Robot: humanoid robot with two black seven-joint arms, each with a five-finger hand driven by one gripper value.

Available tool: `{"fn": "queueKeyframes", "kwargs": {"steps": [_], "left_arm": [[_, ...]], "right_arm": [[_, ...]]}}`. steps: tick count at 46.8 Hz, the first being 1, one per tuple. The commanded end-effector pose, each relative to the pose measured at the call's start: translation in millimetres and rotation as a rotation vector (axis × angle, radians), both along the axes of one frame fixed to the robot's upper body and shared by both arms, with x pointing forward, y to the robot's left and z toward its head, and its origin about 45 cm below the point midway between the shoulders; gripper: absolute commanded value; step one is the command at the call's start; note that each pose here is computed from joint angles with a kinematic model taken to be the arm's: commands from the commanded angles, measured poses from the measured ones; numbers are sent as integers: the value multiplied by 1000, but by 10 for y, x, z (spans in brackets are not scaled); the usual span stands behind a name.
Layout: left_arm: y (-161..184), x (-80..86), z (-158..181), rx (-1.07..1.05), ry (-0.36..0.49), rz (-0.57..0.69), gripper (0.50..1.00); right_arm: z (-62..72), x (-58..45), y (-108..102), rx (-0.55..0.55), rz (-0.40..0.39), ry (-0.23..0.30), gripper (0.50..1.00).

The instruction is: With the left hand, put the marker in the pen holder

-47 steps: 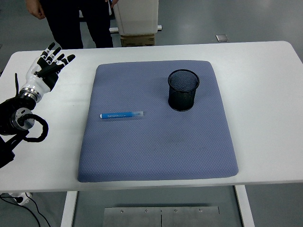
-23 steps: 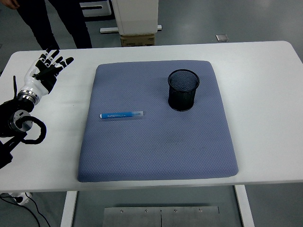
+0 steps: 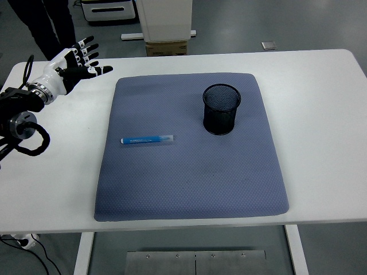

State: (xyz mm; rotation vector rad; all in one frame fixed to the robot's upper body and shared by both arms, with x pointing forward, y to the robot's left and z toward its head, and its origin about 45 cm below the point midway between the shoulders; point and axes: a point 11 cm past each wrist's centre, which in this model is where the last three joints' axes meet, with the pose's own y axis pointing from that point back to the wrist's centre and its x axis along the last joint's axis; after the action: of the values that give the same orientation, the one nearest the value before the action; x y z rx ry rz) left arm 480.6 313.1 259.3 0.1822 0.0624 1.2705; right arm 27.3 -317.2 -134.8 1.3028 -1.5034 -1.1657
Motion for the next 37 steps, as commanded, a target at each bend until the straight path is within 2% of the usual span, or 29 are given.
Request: {"fn": "queueKeyframes", "kwargs": {"steps": [1,12,13,14,15,17,26,37], "left_arm": [[-102,22,71,83,-1,-58,1000],[-490,-46,224,359,1,-286,1000],[-644,-93,249,440,-14,-373,1000],[-645,-94,249,441,-14,-374,1000],[-791,-121,236,498,-23,-441,1000],[-864,-146,208,538,-23,-484,1000],[-925,-274,113,682,14,-680,1000],[-985,-296,68,861,25,-773,1000]], "right_arm": [[0,0,0,0,0,0,1000],[0,0,0,0,0,0,1000],[0,0,0,0,0,0,1000],[0,0,0,0,0,0,1000],[0,0,0,0,0,0,1000],[0,0,0,0,-2,0,1000],[0,0,0,0,0,0,1000],[0,0,0,0,0,0,1000]]}}
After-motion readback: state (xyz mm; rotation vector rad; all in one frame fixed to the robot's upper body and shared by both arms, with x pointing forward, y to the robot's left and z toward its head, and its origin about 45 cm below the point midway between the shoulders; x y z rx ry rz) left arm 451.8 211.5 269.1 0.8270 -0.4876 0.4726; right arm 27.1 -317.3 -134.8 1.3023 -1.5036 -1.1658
